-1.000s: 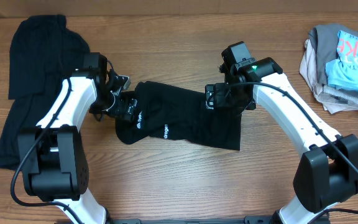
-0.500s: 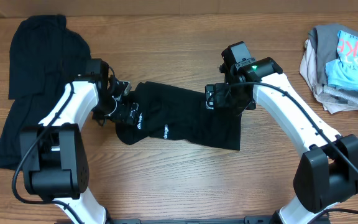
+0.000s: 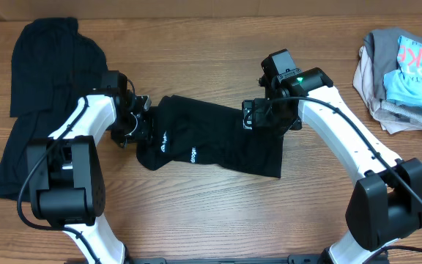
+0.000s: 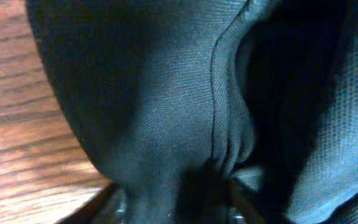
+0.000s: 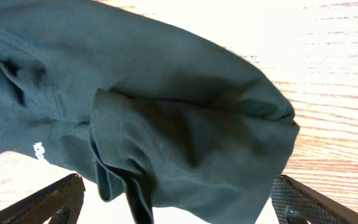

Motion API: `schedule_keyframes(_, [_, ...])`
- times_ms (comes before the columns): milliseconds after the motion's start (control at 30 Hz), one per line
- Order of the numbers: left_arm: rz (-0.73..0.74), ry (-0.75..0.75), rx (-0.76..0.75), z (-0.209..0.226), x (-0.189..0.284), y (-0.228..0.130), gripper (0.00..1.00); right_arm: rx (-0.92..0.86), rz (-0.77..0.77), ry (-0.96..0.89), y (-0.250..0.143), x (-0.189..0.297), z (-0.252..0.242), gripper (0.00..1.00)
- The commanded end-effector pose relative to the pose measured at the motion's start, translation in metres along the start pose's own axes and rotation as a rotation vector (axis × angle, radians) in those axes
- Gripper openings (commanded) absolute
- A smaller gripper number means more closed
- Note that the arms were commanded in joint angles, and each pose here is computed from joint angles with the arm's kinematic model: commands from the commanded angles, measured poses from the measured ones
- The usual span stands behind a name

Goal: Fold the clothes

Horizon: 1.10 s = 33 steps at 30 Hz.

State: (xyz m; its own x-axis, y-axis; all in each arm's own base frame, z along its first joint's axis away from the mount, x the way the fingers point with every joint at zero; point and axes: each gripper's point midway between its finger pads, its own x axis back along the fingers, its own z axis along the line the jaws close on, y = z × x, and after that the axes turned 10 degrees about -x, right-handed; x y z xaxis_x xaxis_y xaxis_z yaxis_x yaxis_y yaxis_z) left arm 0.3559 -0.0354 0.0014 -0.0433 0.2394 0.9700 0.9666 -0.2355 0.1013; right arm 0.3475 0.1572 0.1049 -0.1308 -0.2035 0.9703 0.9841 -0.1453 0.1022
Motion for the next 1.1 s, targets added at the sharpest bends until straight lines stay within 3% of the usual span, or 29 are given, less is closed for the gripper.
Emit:
schedule_keyframes(0, [0.083, 0.019, 0.074, 0.008, -0.030, -0.019, 0.37, 0.005, -0.018, 0.004, 0.001, 0.006, 0.000, 1.00])
schedule_keyframes(133, [0.057, 0.031, 0.096, 0.010, -0.030, -0.013, 0.09, 0.004, -0.013, 0.001, 0.000, 0.006, -0.001, 1.00])
schedule_keyframes(233, [0.057, 0.032, 0.102, 0.011, -0.027, -0.011, 0.04, 0.002, -0.010, 0.000, -0.001, 0.006, -0.001, 0.99])
schedule_keyframes(267, [0.058, 0.032, 0.108, 0.012, -0.024, -0.010, 0.04, 0.002, -0.009, 0.001, -0.001, 0.006, -0.001, 0.94])
schedule_keyframes(333, [0.060, 0.032, 0.118, 0.014, -0.016, -0.007, 0.04, 0.003, -0.004, 0.011, -0.002, 0.006, 0.001, 0.68])
schedule_keyframes(367, [0.061, 0.032, 0.125, 0.014, -0.012, -0.006, 0.04, 0.003, 0.000, 0.018, -0.003, 0.006, 0.002, 0.30])
schedule_keyframes(400, [0.060, 0.033, 0.129, 0.015, -0.006, -0.003, 0.04, 0.002, 0.008, 0.031, -0.004, 0.006, 0.004, 0.04])
schedule_keyframes(767, [-0.016, 0.087, 0.113, 0.015, 0.062, 0.032, 0.04, -0.060, 0.144, 0.113, -0.042, -0.029, 0.007, 0.04])
schedule_keyframes(1067, [-0.082, 0.118, 0.068, 0.010, 0.101, 0.045, 0.04, -0.079, 0.125, 0.180, -0.048, -0.061, 0.007, 0.04])
